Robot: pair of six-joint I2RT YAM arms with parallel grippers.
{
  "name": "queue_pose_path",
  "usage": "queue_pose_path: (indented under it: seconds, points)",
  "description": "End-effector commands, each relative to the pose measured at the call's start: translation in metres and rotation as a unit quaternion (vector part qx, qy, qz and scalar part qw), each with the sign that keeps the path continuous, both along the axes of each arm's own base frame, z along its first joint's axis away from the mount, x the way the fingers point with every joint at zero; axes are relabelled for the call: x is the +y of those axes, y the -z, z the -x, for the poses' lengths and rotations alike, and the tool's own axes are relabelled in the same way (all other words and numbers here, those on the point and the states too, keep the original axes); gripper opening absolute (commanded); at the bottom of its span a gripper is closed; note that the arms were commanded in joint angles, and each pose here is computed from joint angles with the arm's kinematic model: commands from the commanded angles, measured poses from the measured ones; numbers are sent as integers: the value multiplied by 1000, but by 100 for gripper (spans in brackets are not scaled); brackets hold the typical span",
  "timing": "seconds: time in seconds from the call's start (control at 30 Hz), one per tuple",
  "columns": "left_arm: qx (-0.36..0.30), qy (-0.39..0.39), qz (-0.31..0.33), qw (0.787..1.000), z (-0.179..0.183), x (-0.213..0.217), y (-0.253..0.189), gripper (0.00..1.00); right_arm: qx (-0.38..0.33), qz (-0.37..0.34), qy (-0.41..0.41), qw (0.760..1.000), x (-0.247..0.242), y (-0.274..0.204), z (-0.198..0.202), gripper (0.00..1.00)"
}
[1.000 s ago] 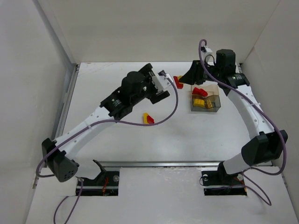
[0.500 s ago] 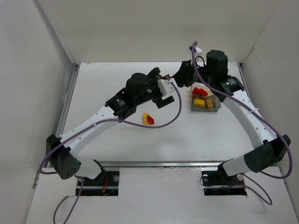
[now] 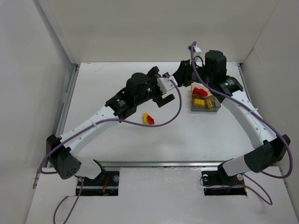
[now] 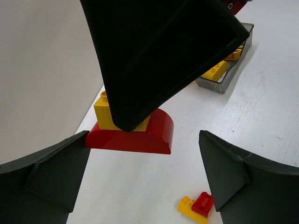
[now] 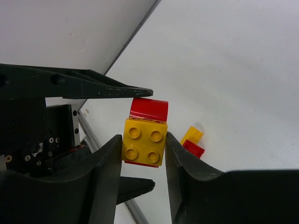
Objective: Sort the legos into containers by color
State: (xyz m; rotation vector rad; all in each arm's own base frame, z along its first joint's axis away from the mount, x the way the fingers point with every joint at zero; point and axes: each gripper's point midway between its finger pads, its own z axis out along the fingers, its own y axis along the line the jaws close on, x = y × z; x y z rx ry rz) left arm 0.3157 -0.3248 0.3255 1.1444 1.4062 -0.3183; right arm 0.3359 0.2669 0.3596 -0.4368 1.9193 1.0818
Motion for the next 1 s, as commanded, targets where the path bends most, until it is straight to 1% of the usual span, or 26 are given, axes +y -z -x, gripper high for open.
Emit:
queue_pose_path:
  seconds: [0.0,0.03,0.1,0.13,0.23,0.3,0.5,0.53,0.57,0.67,0.7,0.83,0.97]
  points:
    - [-31,-22,25,999,-9,0,-30,96,-40,-22,3,999,4,-25,0,0]
    - [-32,-22,26,999,-11,-1,-32,91,-40,-22,3,999,4,-25,0,0]
    - [-34,-21,20,999,-11,0,-33,88,-36,-20,3,999,4,-21,0,0]
    - [-31,-21,17,999,-10,0,-31,88,-36,-20,3,999,4,-21,0,0]
    - [-31,-21,17,999,-10,0,-31,88,-31,-18,3,999,3,-19,1,0]
    - [-36,-19,13,999,-10,0,-31,92,-20,-13,3,1000,4,-12,0,0]
    - [-42,-22,1,999,-12,3,-29,95,-11,-2,8,1000,3,-4,-2,0]
    - [-42,-22,1,999,-10,5,-31,96,-20,0,12,1000,2,-7,-4,0]
    - [-46,-21,-1,999,-10,5,-31,96,-6,8,16,1000,1,1,-6,0]
    - [-46,-21,-1,999,-10,5,-31,96,-5,20,17,1000,-1,6,-8,0]
    - [-46,-21,-1,999,-10,5,-31,96,5,25,17,1000,0,13,-9,0]
    - [-52,-21,5,998,-8,6,-40,97,-3,22,6,1000,2,10,-7,0]
    - [-44,-10,7,999,-5,4,-37,96,2,22,1,1000,3,13,-6,0]
